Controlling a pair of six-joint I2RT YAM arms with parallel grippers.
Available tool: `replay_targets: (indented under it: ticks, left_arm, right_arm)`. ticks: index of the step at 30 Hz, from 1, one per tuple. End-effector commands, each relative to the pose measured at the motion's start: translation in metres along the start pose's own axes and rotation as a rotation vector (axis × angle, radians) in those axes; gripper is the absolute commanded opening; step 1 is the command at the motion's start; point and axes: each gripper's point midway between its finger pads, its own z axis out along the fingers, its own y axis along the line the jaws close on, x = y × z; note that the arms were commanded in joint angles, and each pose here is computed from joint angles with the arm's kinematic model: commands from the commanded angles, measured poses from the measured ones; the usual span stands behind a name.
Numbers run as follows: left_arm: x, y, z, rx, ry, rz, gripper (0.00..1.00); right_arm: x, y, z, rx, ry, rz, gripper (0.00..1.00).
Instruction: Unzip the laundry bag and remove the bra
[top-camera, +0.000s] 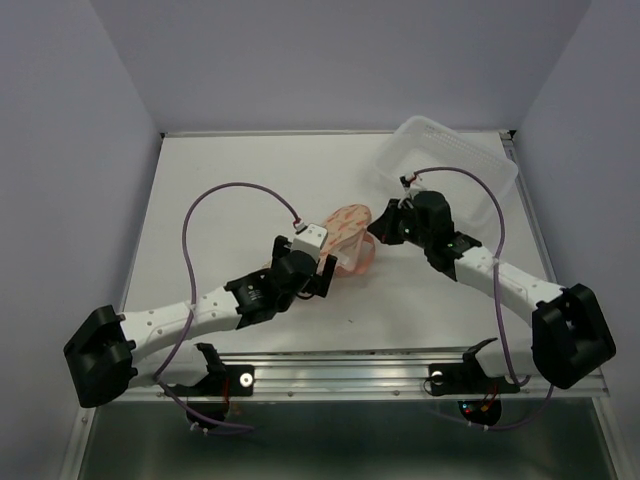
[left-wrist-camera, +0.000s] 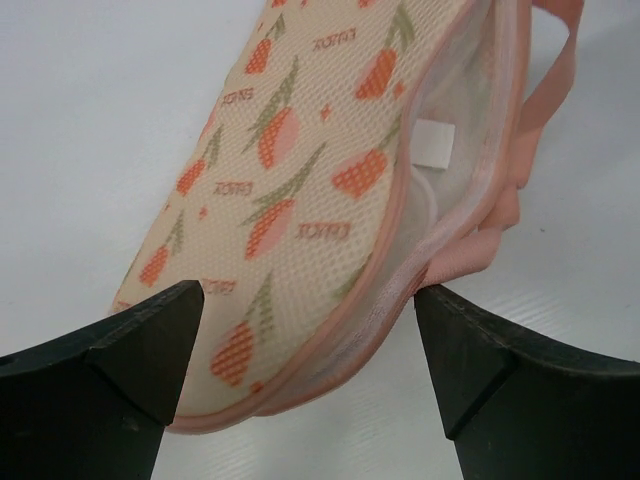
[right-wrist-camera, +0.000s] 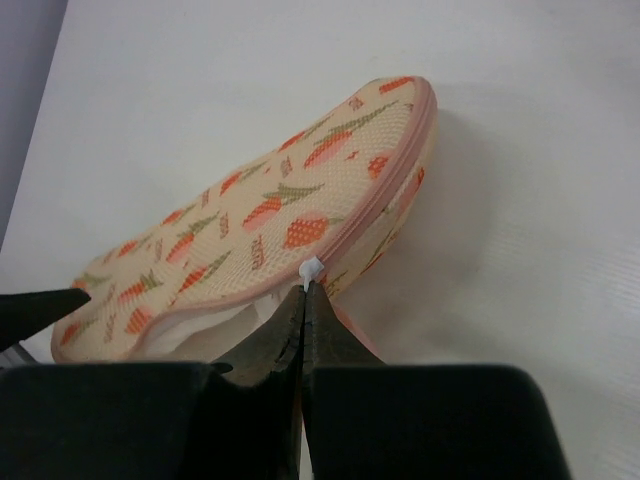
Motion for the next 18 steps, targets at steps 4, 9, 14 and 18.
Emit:
replay_targets:
  ticks: [4, 9, 14, 18]
  left_arm:
    - [-0.056, -0.02, -0.003, 0.075, -0.136, 0.0, 0.99]
    - [-0.064, -0.033, -0.002, 0.136, -0.148, 0.034, 0.99]
    - [-0.059, -0.042, 0.01, 0.161, -0.148, 0.087, 0.99]
    - [-0.05, -0.043, 0.023, 0.137, -0.125, 0.108, 0.95]
  right_arm:
    - [0.017, 0.058, -0.008, -0.135, -0.036, -0.038, 0.01]
    - [0.025, 0.079, -0.012, -0.182, -0.028, -0.033, 0.01]
    - [0.026, 0.086, -0.012, -0.199, -0.019, -0.041, 0.01]
    - [0.028, 0.092, -0.011, -0.219, -0.005, -0.044, 0.01]
